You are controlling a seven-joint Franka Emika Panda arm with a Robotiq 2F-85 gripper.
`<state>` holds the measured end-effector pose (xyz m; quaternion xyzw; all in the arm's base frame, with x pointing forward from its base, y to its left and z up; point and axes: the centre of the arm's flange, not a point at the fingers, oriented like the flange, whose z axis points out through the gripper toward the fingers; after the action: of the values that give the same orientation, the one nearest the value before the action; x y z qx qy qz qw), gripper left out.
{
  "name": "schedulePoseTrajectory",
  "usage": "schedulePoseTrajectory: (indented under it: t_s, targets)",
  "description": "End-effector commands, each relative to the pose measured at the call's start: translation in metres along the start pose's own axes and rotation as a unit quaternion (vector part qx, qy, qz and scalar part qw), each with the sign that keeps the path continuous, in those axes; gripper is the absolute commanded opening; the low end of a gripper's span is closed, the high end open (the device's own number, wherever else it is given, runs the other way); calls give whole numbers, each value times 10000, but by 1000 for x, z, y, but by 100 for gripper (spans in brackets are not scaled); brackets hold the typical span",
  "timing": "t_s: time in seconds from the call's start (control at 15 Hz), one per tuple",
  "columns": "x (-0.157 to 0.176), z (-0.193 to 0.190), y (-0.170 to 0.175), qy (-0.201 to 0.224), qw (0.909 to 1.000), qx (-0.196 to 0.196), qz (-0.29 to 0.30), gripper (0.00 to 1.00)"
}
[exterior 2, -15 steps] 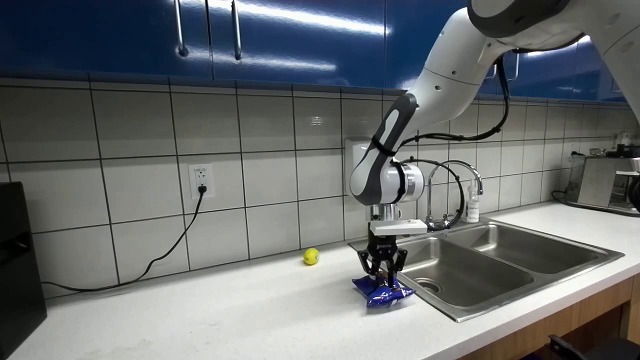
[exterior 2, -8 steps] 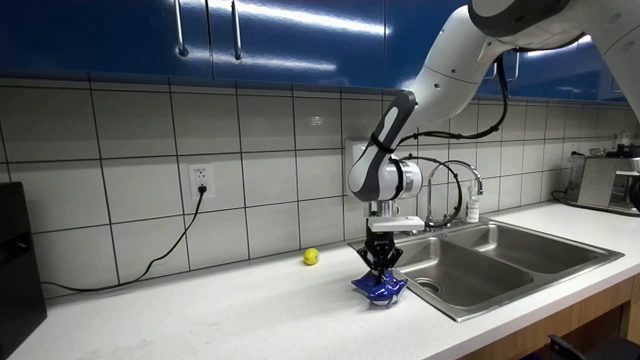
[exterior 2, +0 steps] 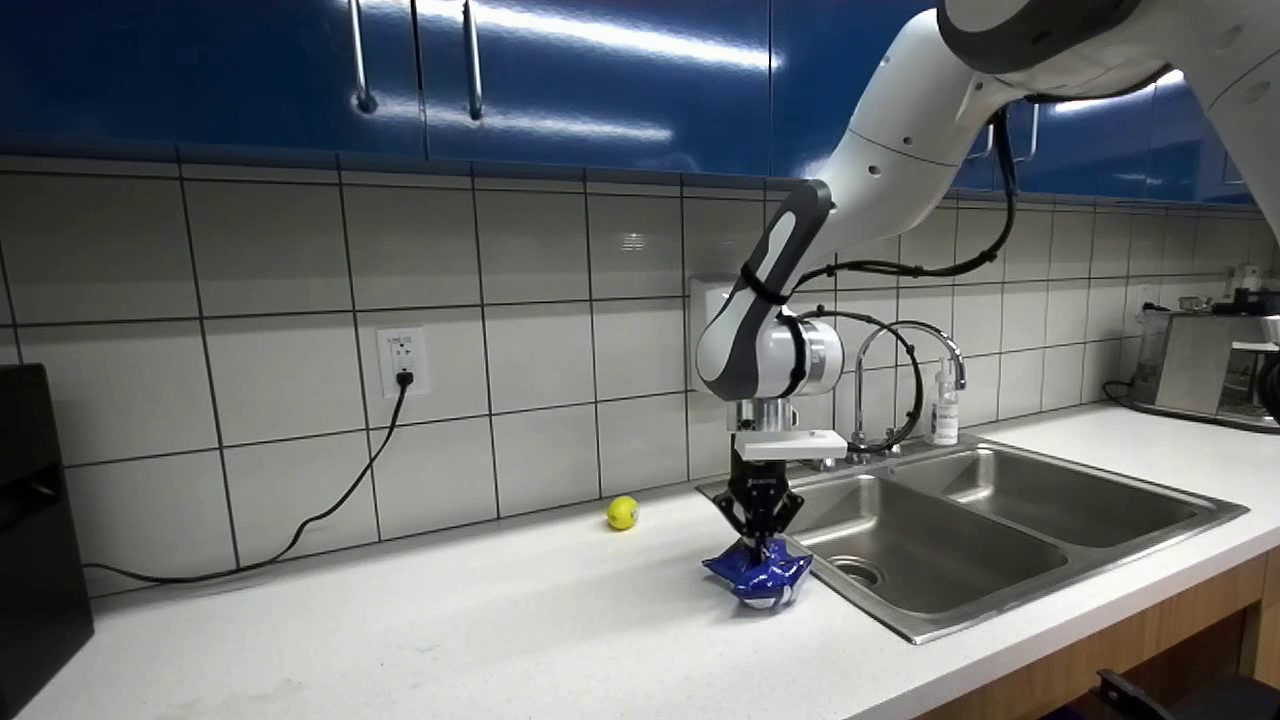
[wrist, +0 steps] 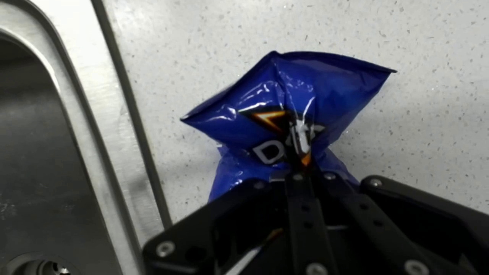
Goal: Place the pack of doritos inside the sink
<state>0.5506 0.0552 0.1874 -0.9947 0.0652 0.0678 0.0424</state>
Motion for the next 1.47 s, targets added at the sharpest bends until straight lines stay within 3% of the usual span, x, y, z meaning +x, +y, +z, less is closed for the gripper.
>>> schedulePoseTrajectory:
  t_s: [0.0,0.8,1.4]
  targets:
    - [1,-14,-2,28,10000,79,20,0]
    - [-1,-54,6,311,9993,170,125,0]
    - [11,-72,104,554,9923,295,1069,0]
